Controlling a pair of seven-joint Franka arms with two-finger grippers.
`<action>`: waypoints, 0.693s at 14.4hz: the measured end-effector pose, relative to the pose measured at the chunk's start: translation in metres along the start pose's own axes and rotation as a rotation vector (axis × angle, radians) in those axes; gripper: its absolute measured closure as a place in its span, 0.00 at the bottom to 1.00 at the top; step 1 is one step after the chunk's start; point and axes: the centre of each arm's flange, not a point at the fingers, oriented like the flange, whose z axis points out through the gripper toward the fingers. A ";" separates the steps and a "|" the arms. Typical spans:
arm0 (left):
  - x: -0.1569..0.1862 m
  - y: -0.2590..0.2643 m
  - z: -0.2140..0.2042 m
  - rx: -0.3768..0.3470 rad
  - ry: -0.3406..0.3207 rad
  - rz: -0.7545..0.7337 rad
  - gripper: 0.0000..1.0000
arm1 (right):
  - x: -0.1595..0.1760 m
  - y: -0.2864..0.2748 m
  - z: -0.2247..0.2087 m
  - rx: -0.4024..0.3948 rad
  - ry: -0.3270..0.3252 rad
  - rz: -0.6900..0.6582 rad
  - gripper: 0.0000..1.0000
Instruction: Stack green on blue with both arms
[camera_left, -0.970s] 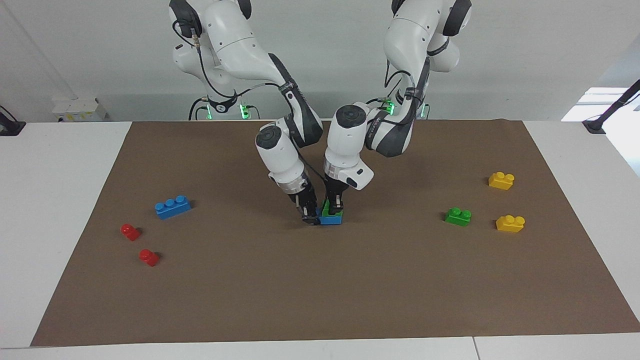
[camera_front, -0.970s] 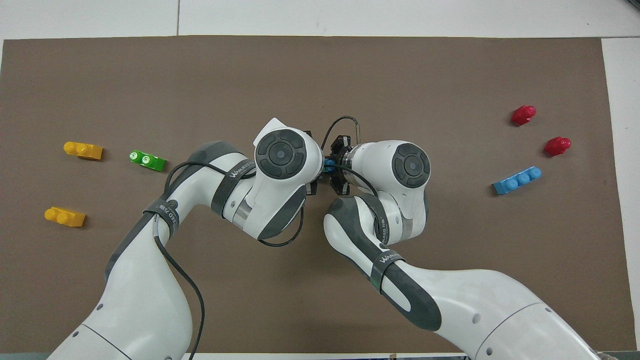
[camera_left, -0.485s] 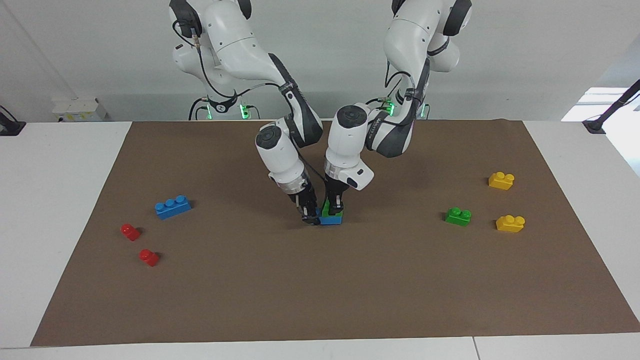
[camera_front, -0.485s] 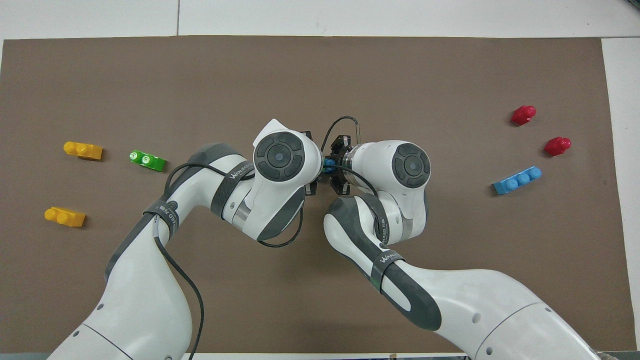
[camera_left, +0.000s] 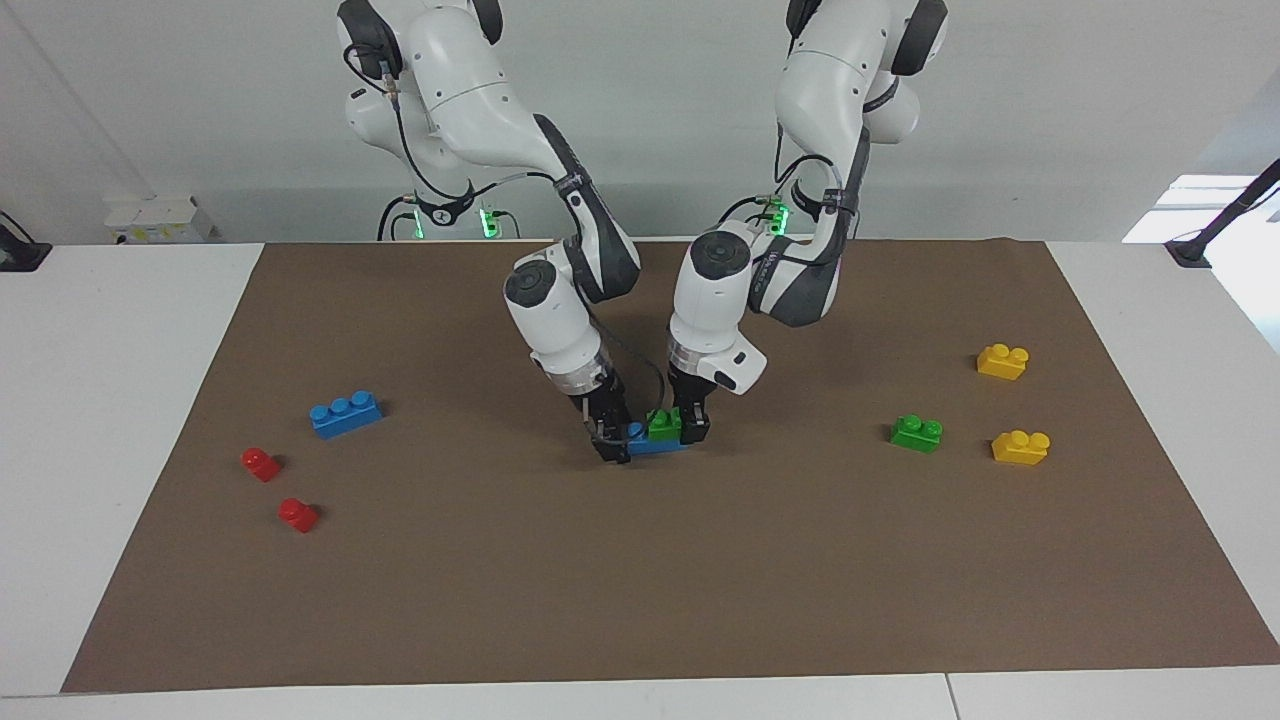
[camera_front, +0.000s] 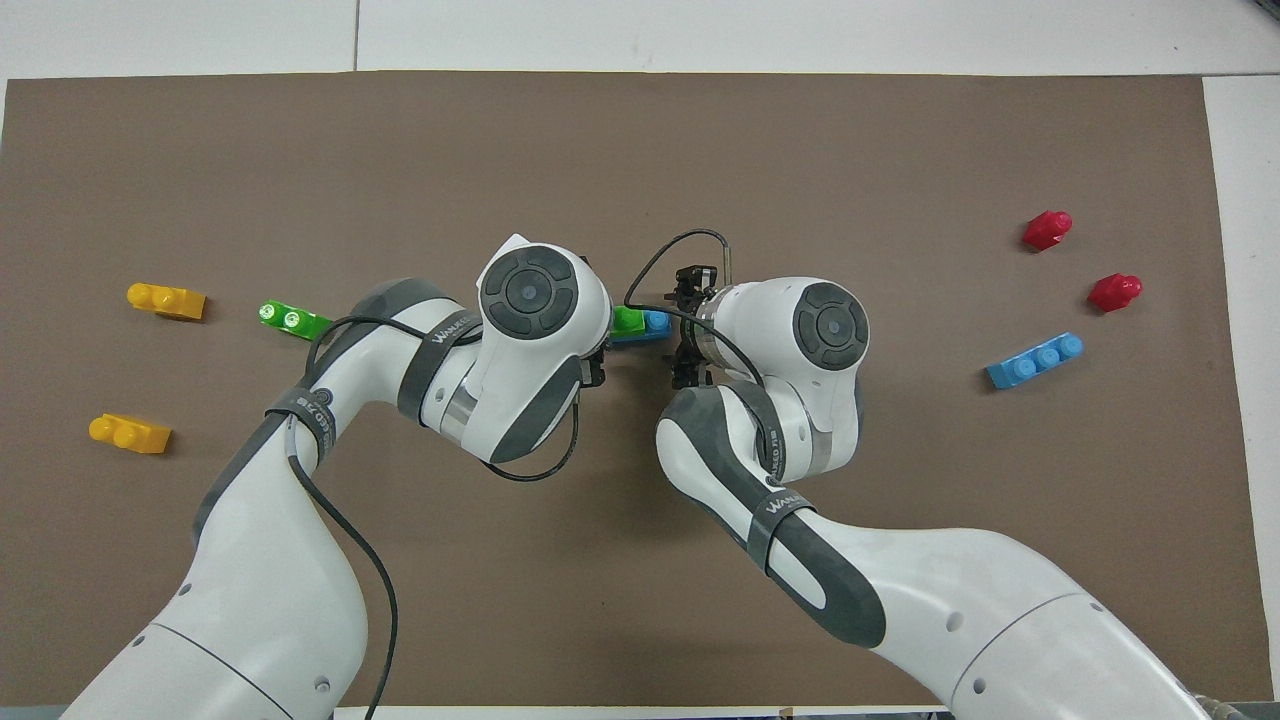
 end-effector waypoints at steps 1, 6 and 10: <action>0.006 0.008 -0.008 -0.012 -0.006 -0.011 0.05 | 0.002 -0.001 0.000 -0.001 0.001 0.003 0.11; 0.037 0.029 -0.092 -0.034 0.013 -0.036 0.00 | 0.034 -0.031 -0.022 -0.035 0.007 0.067 0.04; 0.077 0.027 -0.161 -0.021 0.053 0.025 0.00 | 0.073 -0.074 -0.086 -0.004 -0.012 0.071 0.00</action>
